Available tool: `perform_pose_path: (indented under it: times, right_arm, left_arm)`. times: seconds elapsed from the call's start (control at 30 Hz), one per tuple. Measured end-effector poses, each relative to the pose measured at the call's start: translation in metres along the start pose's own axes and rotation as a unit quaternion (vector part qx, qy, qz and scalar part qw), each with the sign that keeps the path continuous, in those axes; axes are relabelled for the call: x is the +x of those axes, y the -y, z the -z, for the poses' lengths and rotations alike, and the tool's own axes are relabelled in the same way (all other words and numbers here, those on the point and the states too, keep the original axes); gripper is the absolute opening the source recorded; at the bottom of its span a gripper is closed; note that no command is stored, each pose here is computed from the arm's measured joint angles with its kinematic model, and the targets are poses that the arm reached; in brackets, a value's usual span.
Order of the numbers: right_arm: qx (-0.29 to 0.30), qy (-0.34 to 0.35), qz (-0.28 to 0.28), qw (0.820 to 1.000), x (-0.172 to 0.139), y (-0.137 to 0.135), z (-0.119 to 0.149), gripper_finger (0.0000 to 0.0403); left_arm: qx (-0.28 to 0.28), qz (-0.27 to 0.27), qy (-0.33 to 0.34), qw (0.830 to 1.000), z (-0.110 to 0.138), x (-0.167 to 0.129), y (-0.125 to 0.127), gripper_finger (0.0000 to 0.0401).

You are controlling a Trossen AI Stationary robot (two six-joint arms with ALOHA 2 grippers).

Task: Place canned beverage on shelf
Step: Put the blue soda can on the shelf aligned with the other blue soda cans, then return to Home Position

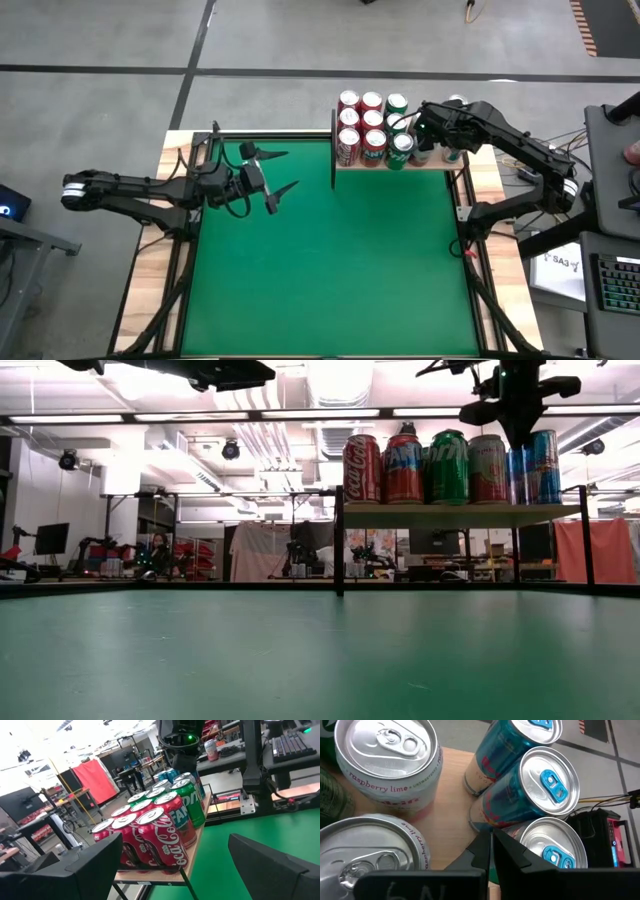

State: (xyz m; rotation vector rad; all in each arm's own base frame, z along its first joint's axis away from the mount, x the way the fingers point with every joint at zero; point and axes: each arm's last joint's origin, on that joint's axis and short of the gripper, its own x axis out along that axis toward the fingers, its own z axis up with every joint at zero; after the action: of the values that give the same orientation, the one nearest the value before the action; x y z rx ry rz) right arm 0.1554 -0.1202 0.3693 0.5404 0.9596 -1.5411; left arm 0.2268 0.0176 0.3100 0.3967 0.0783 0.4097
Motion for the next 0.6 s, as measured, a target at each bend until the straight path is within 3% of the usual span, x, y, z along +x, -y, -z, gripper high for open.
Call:
perform_pose_path:
  times: [0.17, 0.33, 0.6]
  right_arm:
    - [-0.009, 0.01, -0.011, 1.0, -0.007, 0.002, 0.001, 0.0012]
    - [-0.014, 0.069, -0.075, 0.995, -0.031, 0.0, 0.005, 0.0012]
    - [-0.075, 0.189, -0.2, 0.958, -0.078, 0.0, 0.038, 0.0012]
  left_arm:
    - [-0.023, 0.009, 0.001, 1.0, -0.004, -0.01, -0.002, 0.0347]
    - [-0.038, 0.021, -0.004, 0.999, -0.009, -0.028, -0.008, 0.0347]
    - [-0.062, 0.039, -0.022, 0.997, 0.0, -0.063, -0.019, 0.0347]
